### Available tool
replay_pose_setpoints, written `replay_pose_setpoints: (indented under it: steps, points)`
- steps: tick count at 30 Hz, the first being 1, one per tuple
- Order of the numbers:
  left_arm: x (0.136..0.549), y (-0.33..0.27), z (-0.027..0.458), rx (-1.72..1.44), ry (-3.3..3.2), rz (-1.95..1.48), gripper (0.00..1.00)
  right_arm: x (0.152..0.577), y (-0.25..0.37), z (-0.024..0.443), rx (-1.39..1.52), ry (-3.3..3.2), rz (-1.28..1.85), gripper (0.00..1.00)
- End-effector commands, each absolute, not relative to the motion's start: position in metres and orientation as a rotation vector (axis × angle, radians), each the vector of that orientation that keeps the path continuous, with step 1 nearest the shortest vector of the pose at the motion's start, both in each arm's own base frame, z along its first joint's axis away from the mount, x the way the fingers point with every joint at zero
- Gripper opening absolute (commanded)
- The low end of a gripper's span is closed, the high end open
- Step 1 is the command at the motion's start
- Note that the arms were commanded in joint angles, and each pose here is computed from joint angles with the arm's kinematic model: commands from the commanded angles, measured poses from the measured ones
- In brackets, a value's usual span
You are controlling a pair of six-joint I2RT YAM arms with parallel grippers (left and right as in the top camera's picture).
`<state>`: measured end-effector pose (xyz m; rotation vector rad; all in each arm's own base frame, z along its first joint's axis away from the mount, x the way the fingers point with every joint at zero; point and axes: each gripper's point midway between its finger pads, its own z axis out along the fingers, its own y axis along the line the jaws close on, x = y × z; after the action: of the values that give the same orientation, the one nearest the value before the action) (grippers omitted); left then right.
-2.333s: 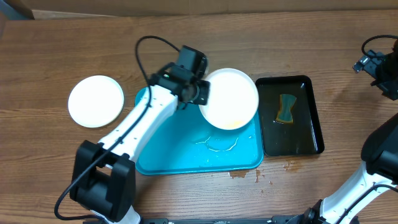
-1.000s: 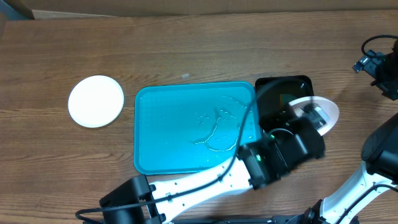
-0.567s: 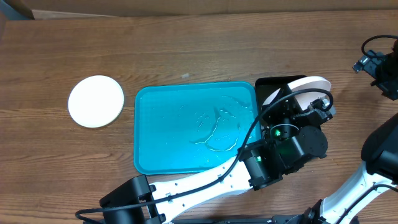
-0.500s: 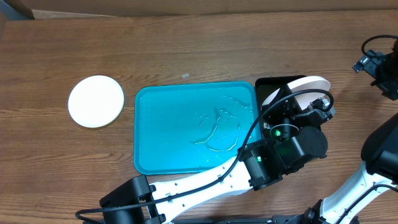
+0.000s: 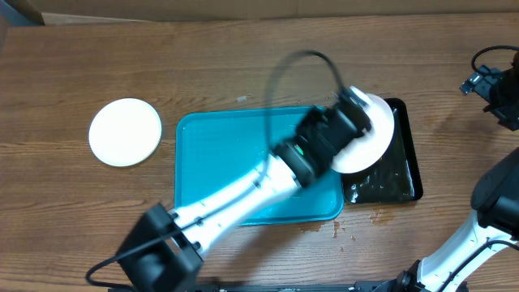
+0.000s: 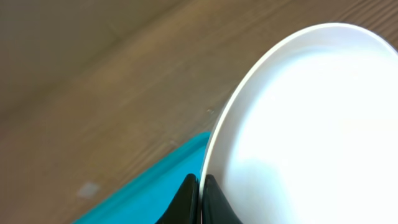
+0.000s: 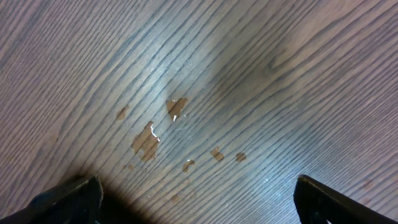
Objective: Clean dirty plates on tray and stack at the side
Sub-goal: 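Carry the white plate left and lower it onto the plate stack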
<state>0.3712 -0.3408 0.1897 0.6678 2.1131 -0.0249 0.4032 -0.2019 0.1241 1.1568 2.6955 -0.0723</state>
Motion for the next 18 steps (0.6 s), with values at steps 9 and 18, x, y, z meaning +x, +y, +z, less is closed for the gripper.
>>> replay_pose_setpoints:
  steps: [9, 18]
  points:
    - [0.428, -0.154, 0.208, -0.129, 2.558, -0.681, 0.04, 0.406, -0.205, 0.138, 1.15, 2.654, -0.082, 1.0]
    - [0.404, 0.108, 0.161, -0.956, 2.534, -0.317, 0.04, 0.406, -0.205, 0.138, 1.15, 2.654, -0.082, 1.0]
